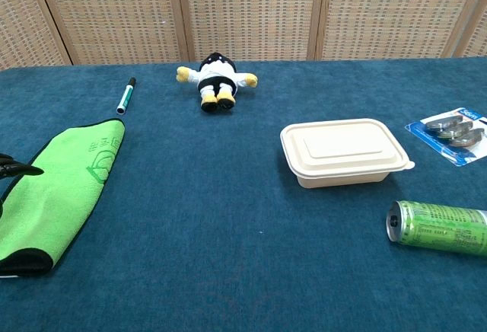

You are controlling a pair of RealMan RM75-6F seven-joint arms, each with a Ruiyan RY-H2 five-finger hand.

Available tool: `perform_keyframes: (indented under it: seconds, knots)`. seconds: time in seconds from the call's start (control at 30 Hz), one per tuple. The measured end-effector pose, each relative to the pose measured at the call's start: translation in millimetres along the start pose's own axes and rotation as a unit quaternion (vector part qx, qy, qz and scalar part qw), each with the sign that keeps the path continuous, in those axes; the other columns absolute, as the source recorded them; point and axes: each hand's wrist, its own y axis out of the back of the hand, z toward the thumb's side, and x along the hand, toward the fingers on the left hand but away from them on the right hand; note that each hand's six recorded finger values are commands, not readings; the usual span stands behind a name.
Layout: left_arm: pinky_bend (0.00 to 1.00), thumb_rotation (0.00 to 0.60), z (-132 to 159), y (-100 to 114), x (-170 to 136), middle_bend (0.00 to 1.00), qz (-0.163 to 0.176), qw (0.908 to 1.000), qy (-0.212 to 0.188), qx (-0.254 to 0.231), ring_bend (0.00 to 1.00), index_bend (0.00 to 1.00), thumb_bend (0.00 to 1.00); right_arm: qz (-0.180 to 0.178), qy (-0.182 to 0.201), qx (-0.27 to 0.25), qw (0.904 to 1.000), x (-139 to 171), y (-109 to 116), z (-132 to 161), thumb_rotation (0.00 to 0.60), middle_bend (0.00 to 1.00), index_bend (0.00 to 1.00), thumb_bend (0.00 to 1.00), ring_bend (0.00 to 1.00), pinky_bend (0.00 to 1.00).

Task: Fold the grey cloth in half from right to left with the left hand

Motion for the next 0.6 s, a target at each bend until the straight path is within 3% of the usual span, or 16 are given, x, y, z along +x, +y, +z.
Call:
perform_keyframes:
  seconds: [0.6]
  knots:
    - [0.00,0.600,5.5,-15.3,6.4,0.00,0.024,0.9997,-0.009,-0.003,0.00,0.53,0.22,0.004,-0.001,0.000,1.0000,-1.0,-1.7,-0.5,0.600,0.00,0.00,0.00,0.00,0.00]
